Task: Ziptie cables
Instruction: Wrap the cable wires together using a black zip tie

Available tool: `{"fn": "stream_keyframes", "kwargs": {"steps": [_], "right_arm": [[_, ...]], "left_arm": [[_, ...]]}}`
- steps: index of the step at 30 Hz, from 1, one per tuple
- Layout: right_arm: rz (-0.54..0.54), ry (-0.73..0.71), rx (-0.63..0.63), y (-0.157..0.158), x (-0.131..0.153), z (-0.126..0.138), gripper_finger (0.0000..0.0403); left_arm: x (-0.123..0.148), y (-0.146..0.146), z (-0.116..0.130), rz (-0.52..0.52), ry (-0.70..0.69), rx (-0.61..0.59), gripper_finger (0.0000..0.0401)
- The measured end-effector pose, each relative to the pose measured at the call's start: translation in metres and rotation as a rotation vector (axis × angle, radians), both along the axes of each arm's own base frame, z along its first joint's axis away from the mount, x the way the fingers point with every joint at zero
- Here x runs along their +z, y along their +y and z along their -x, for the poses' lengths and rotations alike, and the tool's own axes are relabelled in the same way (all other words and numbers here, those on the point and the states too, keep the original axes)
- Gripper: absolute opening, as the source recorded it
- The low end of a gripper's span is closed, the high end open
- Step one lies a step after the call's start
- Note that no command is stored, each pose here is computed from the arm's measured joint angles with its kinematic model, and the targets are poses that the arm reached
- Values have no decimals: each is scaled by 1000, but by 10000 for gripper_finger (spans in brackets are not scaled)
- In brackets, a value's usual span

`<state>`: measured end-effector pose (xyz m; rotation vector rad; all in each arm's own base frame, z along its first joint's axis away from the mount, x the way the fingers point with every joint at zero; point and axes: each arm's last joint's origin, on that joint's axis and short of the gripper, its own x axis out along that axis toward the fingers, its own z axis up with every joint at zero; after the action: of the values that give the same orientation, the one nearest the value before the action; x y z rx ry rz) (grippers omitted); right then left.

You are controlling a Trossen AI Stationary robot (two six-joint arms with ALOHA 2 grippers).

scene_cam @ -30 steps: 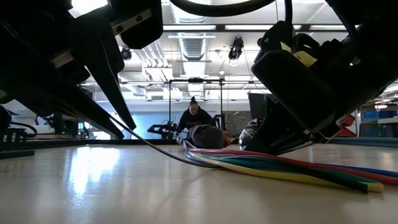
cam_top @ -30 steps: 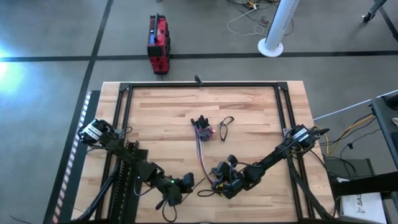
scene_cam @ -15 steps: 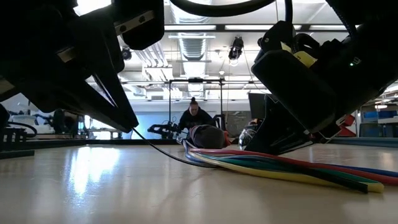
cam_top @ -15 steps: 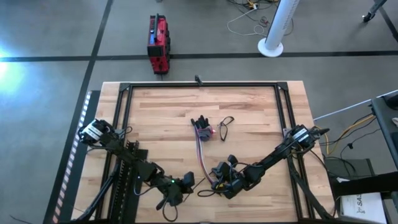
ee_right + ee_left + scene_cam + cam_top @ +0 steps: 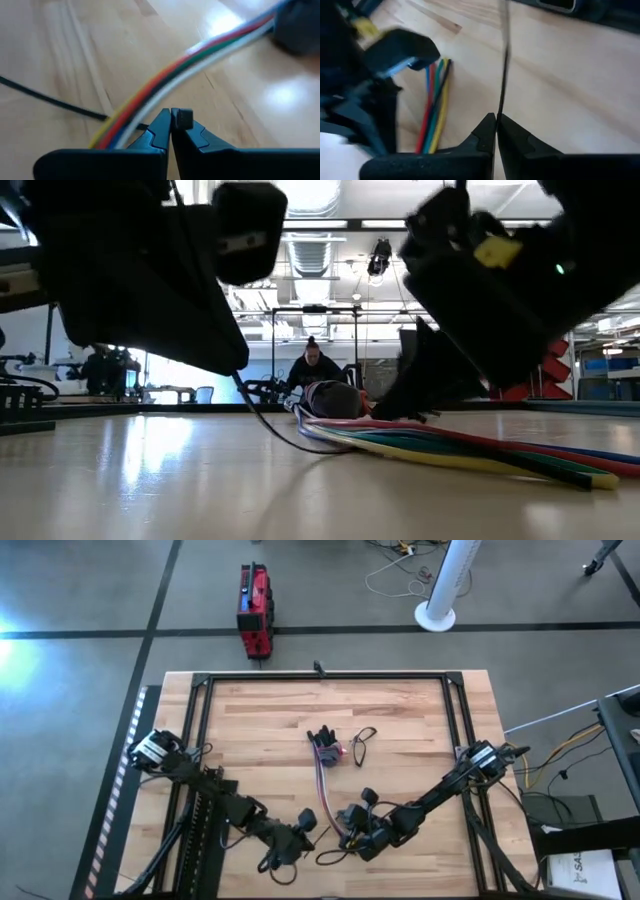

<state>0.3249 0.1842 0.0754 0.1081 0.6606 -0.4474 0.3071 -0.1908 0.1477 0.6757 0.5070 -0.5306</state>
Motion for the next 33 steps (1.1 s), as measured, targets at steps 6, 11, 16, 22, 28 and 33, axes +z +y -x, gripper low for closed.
{"fn": "stream_keyframes", "kwargs": {"steps": [6, 11, 16, 22, 28, 33], "right_arm": [[115, -5, 75, 9, 16, -12, 0], [208, -13, 122, 18, 28, -18, 0], [281, -1, 171, 26, 38, -22, 0], [378, 26, 254, 31, 48, -29, 0], [478, 85, 326, 34, 57, -33, 0], [541, 191, 360, 33, 59, -32, 0]], "left_arm": [[0, 12, -7, 188, 99, 45, 0], [-1, 17, -10, 275, 146, 76, 0], [0, 23, -13, 359, 192, 113, 0], [-5, 37, -21, 501, 281, 186, 0], [-17, 49, -30, 640, 379, 232, 0], [-16, 49, -31, 680, 398, 239, 0]]}}
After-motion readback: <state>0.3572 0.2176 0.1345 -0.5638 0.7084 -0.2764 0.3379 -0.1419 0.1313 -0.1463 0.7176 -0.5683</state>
